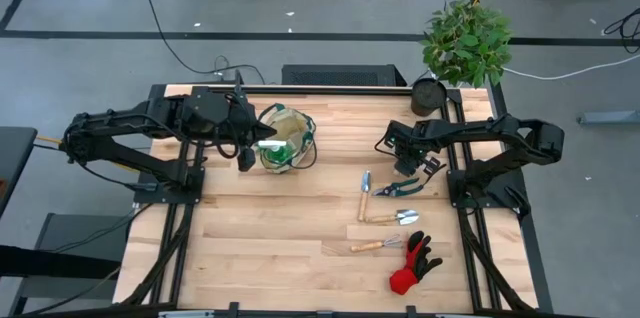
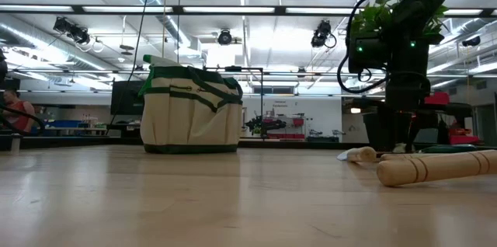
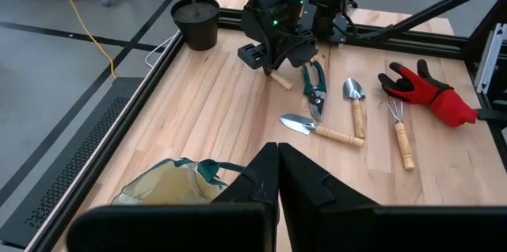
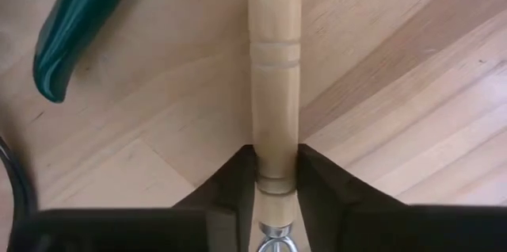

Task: Pick & Place Garden tools in Gardening bag
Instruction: Put the top brown hand rake into the gardening bag

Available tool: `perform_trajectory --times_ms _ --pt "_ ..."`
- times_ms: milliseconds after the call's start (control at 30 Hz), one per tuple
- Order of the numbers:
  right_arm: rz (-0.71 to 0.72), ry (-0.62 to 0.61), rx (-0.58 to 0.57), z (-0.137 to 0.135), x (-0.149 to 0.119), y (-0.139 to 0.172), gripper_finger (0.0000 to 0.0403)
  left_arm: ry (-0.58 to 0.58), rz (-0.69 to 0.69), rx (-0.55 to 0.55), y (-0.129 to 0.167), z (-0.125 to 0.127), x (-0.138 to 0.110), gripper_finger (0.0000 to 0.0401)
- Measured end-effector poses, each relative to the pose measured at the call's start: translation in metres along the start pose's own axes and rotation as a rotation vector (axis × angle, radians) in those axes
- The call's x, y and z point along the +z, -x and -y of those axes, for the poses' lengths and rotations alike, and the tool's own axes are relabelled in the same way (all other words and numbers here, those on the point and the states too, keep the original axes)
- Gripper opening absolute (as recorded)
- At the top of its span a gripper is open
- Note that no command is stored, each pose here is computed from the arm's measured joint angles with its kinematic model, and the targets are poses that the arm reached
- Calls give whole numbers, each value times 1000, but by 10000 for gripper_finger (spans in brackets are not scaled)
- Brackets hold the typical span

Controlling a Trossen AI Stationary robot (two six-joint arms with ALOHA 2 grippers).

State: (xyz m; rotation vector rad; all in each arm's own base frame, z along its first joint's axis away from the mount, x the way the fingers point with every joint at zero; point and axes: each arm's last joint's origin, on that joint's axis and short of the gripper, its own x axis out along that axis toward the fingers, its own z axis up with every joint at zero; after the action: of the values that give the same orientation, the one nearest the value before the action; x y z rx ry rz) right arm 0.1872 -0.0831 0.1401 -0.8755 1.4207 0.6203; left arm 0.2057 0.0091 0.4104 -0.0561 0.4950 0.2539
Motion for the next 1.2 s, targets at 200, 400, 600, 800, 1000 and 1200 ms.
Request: perform_trajectory --times_ms 200,400,600,800,1000,1200 --pt "-1 1 1 0 0 0 73 0 0 0 0 0 0 16" --pt "-1 1 4 0 0 0 73 -1 0 0 0 0 0 16" --pt "0 1 4 0 0 0 73 -2 0 0 0 0 0 16" --pt "-1 -4 5 -1 0 0 73 5 0 0 0 0 0 16" --pt "5 -22 -5 5 3 6 72 6 1 0 0 0 0 16" --pt "28 -54 -96 26 7 26 67 6 1 0 0 0 0 16"
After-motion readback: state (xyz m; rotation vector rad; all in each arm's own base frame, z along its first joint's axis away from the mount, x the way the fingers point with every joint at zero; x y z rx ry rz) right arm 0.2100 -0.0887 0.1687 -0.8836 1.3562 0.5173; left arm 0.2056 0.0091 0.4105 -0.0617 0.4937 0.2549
